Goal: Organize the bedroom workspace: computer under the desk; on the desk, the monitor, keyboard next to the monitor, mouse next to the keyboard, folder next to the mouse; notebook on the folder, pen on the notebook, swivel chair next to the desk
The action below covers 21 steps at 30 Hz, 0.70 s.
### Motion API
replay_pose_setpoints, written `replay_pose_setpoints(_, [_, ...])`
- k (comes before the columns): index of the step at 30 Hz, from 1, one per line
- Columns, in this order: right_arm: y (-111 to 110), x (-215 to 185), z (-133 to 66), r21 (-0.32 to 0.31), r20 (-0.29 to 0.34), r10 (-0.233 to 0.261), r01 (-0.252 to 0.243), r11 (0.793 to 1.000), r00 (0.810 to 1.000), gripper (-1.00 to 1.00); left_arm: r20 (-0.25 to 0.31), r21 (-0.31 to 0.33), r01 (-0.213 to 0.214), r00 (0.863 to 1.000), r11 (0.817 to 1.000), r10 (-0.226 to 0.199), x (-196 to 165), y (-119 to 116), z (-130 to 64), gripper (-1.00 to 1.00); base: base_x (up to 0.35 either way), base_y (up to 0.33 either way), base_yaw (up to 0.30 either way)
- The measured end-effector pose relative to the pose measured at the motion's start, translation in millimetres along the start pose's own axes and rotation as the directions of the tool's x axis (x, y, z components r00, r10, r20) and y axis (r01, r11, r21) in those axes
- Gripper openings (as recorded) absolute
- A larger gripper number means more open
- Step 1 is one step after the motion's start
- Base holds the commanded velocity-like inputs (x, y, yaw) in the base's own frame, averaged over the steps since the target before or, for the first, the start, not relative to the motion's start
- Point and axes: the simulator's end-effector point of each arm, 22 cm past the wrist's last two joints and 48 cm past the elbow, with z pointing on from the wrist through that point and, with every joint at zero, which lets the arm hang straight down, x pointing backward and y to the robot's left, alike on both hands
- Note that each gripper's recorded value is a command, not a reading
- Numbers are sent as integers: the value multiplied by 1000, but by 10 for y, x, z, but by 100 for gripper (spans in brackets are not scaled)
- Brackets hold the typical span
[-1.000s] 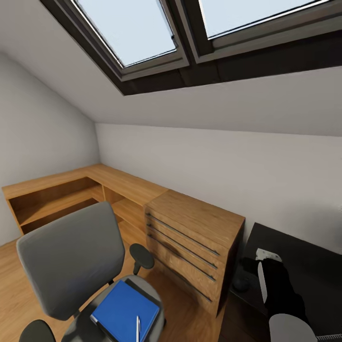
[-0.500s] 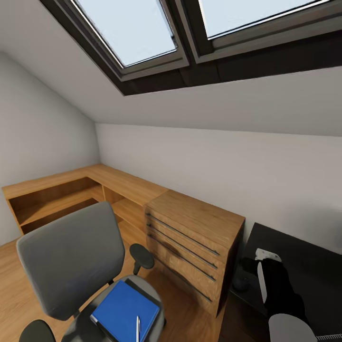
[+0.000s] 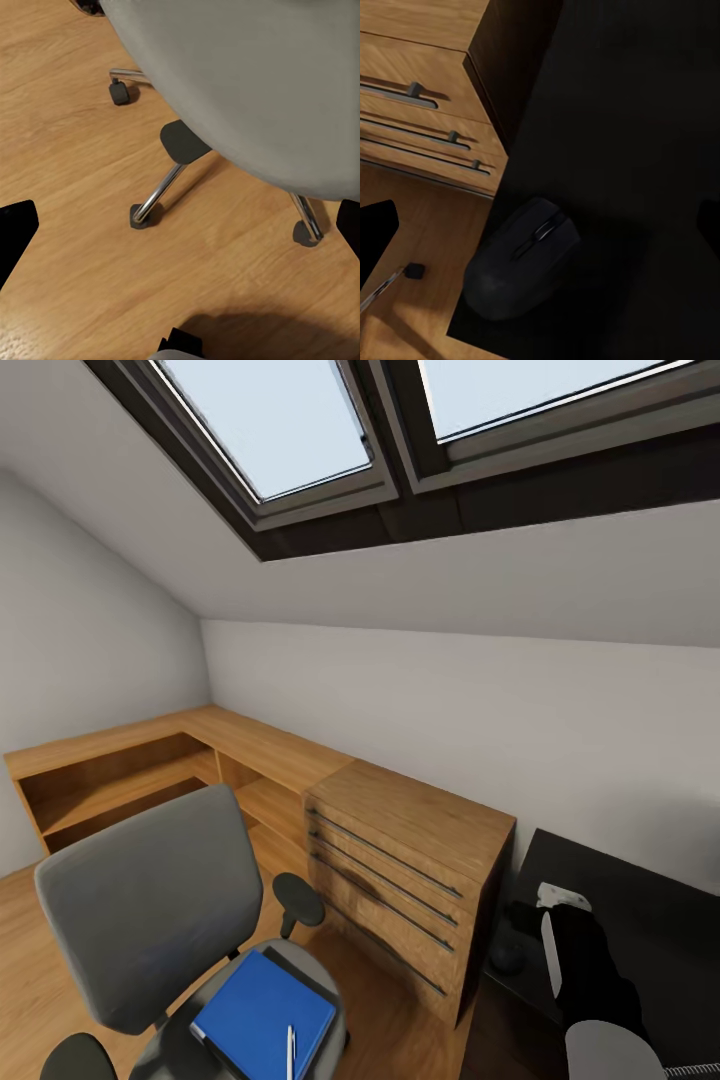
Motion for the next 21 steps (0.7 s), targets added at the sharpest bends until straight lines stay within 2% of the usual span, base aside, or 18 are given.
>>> replay_pose_setpoints(6, [-9, 1, 1, 2, -1, -1, 1, 1000, 1000, 100, 0, -1, 1, 1000, 1000, -1, 1, 1, 0, 100, 0, 0, 0])
replay_pose_setpoints(21, [-45, 151, 167, 10, -8, -5, 5, 1000, 1000, 100, 0, -2, 1, 1000, 1000, -1, 142, 3, 161, 100, 0, 0, 0])
